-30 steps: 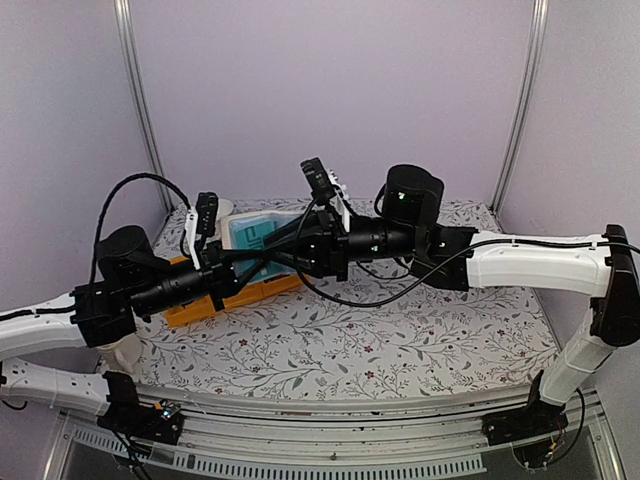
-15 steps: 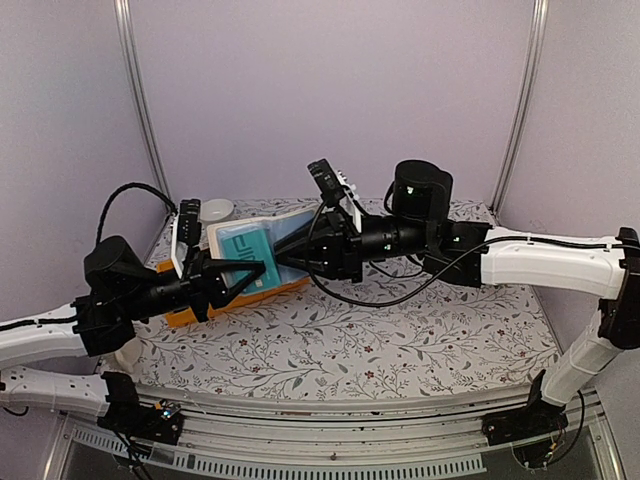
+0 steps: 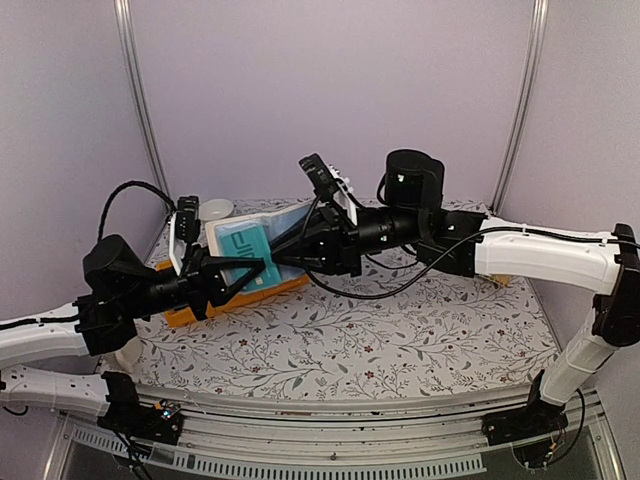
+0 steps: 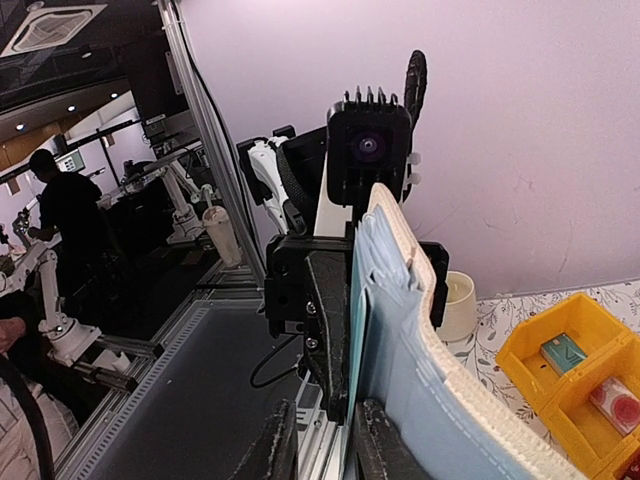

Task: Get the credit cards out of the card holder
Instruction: Remove the credit card from the card slot.

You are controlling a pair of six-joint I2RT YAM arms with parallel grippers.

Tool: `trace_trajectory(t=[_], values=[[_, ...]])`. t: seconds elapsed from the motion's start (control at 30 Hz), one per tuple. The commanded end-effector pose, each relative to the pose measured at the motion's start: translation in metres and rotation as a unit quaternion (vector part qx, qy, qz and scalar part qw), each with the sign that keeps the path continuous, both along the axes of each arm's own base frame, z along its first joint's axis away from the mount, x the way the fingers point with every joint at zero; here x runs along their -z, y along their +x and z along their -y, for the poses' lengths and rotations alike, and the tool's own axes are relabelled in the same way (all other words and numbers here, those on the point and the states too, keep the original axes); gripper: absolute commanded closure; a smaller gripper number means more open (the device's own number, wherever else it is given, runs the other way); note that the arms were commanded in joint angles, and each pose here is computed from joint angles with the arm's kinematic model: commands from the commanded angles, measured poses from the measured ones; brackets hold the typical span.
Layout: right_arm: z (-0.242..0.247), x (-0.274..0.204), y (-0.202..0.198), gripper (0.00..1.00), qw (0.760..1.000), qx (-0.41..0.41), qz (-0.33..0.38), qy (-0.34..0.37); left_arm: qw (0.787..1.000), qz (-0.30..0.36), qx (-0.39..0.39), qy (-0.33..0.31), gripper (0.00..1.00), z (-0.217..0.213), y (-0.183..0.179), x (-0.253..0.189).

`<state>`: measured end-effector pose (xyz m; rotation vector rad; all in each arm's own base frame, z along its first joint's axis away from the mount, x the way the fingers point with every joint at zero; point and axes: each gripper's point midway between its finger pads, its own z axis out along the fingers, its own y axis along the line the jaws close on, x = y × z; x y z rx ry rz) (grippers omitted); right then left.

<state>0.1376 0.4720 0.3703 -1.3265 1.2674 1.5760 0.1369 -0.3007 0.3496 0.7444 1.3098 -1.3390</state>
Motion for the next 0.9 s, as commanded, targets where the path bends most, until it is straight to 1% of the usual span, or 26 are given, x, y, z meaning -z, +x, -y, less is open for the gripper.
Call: trace_trajectory(t=[0.0, 0.13, 0.23, 0.43, 0.53, 0.6, 0.7, 0.73, 0.8, 0.87], values=[[-0.015, 0.031, 0.006, 0.76, 0.999, 0.003, -0.022, -0.048, 0.999, 0.022, 0.039, -0.017, 1.0, 0.005, -0.014, -0.011], [-0.015, 0.032, 0.001, 0.75, 0.998, -0.012, -0.026, -0.052, 0.999, 0.024, 0.032, -0.014, 1.0, 0.004, -0.012, -0.01], [-0.012, 0.035, -0.005, 0.8, 0.997, -0.029, -0.03, -0.065, 1.0, 0.029, 0.005, -0.005, 1.0, 0.0, -0.005, -0.008], [-0.005, 0.045, -0.012, 0.8, 0.994, -0.044, -0.027, -0.092, 0.997, 0.06, -0.047, 0.015, 1.0, -0.01, 0.005, -0.008], [-0.009, 0.042, -0.007, 0.8, 0.996, -0.03, -0.027, -0.085, 0.997, 0.058, -0.038, 0.026, 1.0, -0.006, 0.004, -0.004], [-0.014, 0.037, -0.003, 0.8, 0.997, -0.024, -0.028, -0.071, 0.998, 0.054, -0.016, 0.02, 1.0, -0.001, -0.001, -0.003], [-0.018, 0.03, 0.001, 0.88, 0.998, -0.017, -0.03, -0.054, 0.999, 0.039, 0.003, 0.015, 1.0, 0.005, -0.003, 0.0], [-0.02, 0.03, 0.004, 0.89, 0.998, -0.011, -0.031, -0.054, 0.999, 0.033, 0.005, 0.01, 1.0, 0.005, -0.003, 0.001], [-0.024, 0.033, 0.011, 0.85, 0.997, 0.007, -0.038, -0.059, 1.0, 0.02, 0.012, -0.004, 1.0, 0.006, -0.004, 0.002], [-0.027, 0.039, 0.016, 0.85, 0.996, 0.016, -0.046, -0.069, 0.999, 0.013, 0.023, -0.018, 1.0, 0.007, -0.006, 0.0]])
